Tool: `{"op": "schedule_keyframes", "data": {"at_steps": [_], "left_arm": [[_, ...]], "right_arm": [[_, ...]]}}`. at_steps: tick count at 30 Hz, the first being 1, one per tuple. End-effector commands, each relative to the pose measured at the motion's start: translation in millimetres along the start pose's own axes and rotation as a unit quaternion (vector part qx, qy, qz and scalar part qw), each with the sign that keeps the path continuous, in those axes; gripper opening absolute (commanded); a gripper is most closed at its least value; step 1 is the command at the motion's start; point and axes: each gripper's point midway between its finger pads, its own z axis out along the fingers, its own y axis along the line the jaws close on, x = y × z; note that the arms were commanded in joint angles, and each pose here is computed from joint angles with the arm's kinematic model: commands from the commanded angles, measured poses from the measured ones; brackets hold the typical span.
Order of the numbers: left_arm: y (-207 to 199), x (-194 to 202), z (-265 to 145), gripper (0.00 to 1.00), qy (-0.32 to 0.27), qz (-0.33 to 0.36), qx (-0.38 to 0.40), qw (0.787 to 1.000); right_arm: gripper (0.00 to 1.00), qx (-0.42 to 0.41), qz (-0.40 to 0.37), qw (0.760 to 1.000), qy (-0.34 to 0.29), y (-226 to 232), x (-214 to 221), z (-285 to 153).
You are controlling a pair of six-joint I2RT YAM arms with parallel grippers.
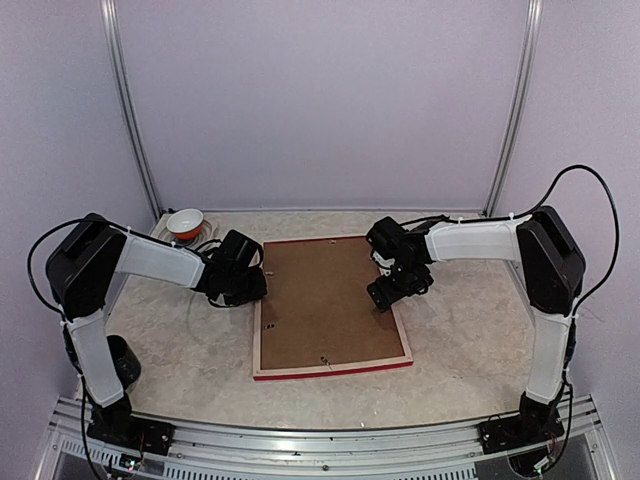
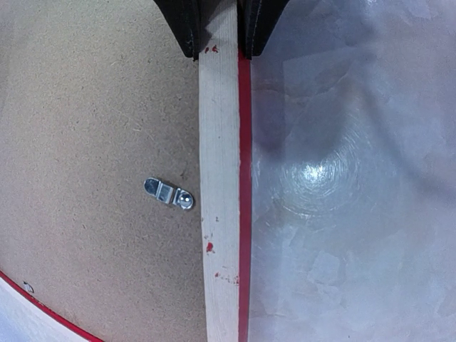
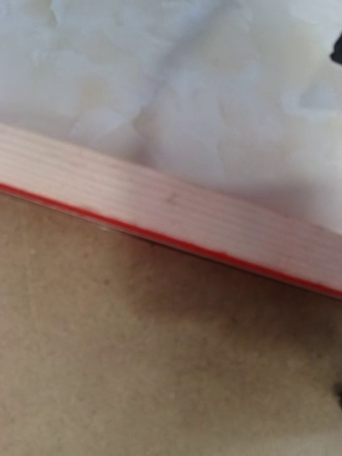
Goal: Put the photo into the frame
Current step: Press the fastener onto the backboard.
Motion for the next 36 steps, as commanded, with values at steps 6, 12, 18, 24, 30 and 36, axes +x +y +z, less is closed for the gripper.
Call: {"op": "schedule_keyframes", "data": {"at_steps": [6, 12, 18, 24, 30, 36], "left_arm": [[13, 21, 4, 0.14, 0.039, -0.011, -0.008, 0.999], [14, 20, 3, 0.14, 0.037, -0.014, -0.008, 0.999], [14, 19, 2, 0.14, 0.036, -0.014, -0.007, 0.999], [14, 19, 2, 0.15, 0.036, -0.014, -0.007, 0.999], [15, 19, 1, 0.15, 0.035, -0.015, -0.009, 0.999], [15, 19, 1, 0.15, 0.035, -0.016, -0.008, 0.999]], "right_arm": [[0.99, 0.023, -0.009, 0.999, 0.039, -6, 28, 2], [0.99, 0.024, 0.0, 0.999, 0.036, -8, 29, -3], [0.99, 0.034, 0.0, 0.999, 0.038, -12, 33, -3], [0.99, 0.056, 0.005, 0.997, 0.043, -19, 37, -1], [0.99, 0.069, 0.009, 0.997, 0.045, -23, 38, -1], [0.99, 0.06, 0.014, 0.998, 0.027, -22, 31, -9]]}}
